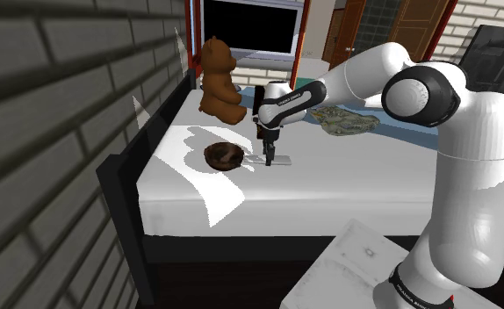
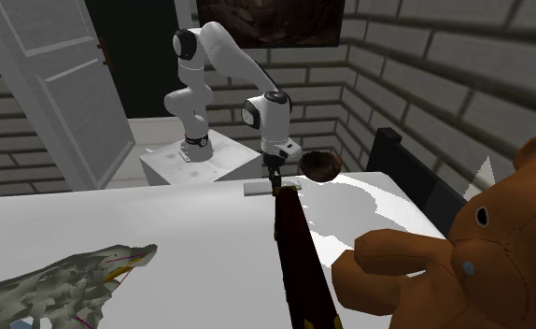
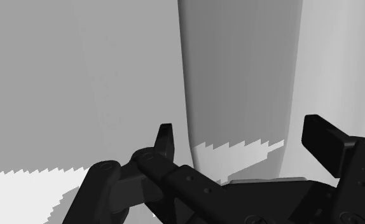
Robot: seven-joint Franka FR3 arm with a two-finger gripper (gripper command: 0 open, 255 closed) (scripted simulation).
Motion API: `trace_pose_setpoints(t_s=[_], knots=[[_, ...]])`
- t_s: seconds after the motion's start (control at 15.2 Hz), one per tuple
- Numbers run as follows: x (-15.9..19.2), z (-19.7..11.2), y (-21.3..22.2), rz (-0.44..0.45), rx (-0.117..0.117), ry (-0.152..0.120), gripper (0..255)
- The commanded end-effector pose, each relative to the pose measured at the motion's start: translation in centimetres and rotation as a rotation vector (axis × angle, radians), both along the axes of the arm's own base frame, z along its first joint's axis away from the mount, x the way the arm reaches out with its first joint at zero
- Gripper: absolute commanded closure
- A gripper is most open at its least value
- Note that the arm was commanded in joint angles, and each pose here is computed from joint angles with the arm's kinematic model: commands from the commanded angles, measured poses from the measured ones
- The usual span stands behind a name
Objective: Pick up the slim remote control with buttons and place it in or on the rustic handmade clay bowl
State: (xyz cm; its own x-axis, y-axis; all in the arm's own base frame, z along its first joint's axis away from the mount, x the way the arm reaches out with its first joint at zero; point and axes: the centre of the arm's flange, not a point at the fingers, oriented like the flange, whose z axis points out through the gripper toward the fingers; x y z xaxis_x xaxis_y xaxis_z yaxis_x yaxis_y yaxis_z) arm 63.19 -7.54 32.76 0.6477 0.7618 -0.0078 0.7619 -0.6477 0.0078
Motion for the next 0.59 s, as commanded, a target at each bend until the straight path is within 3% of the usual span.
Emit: trace_pose_setpoints(t_s=[0.0,0.13,0.2,0.53], knots=[[0.00,-0.01,0.00,0.000,0.000,0.000,0],[0.00,-0.01,0.00,0.000,0.000,0.000,0],[0.00,-0.01,0.00,0.000,0.000,0.000,255],[-0.01,-0.01,0.00,0.000,0.000,0.000,255]])
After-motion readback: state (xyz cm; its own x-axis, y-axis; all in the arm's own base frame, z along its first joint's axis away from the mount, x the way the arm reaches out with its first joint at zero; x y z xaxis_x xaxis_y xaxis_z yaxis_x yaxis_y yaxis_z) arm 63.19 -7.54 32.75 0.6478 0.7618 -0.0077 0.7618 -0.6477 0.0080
